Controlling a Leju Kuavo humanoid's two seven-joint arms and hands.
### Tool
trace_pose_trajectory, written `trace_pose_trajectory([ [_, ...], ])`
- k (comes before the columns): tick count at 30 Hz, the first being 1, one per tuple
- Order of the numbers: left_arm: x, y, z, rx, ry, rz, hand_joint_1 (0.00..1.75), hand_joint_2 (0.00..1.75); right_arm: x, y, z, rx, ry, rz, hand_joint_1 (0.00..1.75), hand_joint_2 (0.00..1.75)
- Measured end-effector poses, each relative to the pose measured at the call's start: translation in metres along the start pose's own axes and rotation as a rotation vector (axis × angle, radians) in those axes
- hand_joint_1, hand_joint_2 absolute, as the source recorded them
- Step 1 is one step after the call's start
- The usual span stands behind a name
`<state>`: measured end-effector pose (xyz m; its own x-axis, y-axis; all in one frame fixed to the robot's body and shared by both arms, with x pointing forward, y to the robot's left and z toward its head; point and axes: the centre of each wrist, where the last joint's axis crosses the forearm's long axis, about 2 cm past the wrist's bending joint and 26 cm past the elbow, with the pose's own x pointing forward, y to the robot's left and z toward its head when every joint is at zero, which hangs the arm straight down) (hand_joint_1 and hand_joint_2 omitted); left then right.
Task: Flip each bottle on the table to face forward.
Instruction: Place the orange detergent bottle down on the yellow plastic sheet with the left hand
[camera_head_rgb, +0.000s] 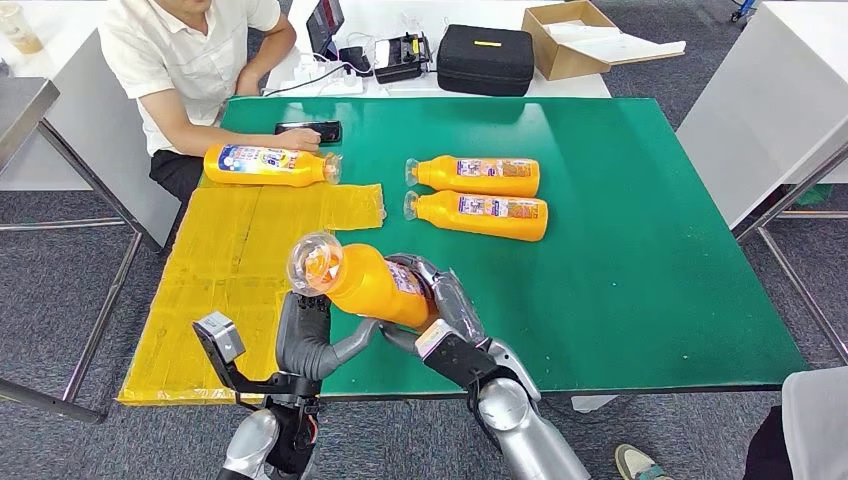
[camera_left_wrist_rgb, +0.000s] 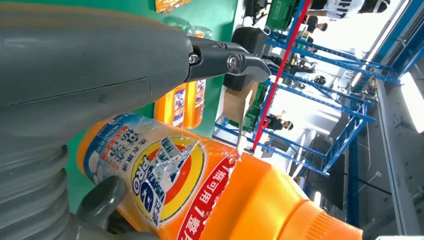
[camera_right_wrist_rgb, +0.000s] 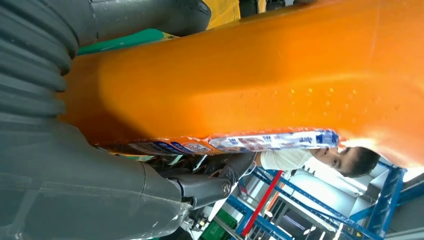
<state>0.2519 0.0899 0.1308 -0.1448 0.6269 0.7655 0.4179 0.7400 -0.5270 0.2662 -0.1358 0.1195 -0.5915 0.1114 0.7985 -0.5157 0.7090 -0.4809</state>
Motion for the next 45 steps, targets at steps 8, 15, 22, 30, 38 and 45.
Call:
trace_pose_trajectory([
  [8,-0.002,-0.003,0.000,-0.025,0.059,0.139,0.00,1.75,-0.001,0.002,-0.002,0.013,-0.006,-0.009,1.75,1.75],
  [15,-0.009,-0.009,0.000,-0.095,0.127,0.242,0.00,1.75,-0.004,0.003,-0.003,0.014,-0.012,-0.024,1.75,1.75],
  [22,-0.010,-0.011,0.000,-0.110,0.126,0.167,0.00,1.75,-0.006,0.004,0.001,0.006,0.006,-0.017,1.75,1.75],
  [30,-0.009,-0.012,-0.001,-0.100,0.090,0.066,0.00,1.75,-0.007,0.009,0.006,0.007,0.051,0.005,1.75,1.75],
  [38,-0.001,-0.013,-0.005,-0.074,0.047,-0.061,1.43,1.75,-0.002,0.013,0.007,0.004,0.100,0.067,1.75,1.75],
  [45,-0.002,-0.013,-0.005,-0.060,0.073,0.063,1.75,1.75,0.000,0.014,0.004,0.013,0.093,0.098,1.75,1.75],
])
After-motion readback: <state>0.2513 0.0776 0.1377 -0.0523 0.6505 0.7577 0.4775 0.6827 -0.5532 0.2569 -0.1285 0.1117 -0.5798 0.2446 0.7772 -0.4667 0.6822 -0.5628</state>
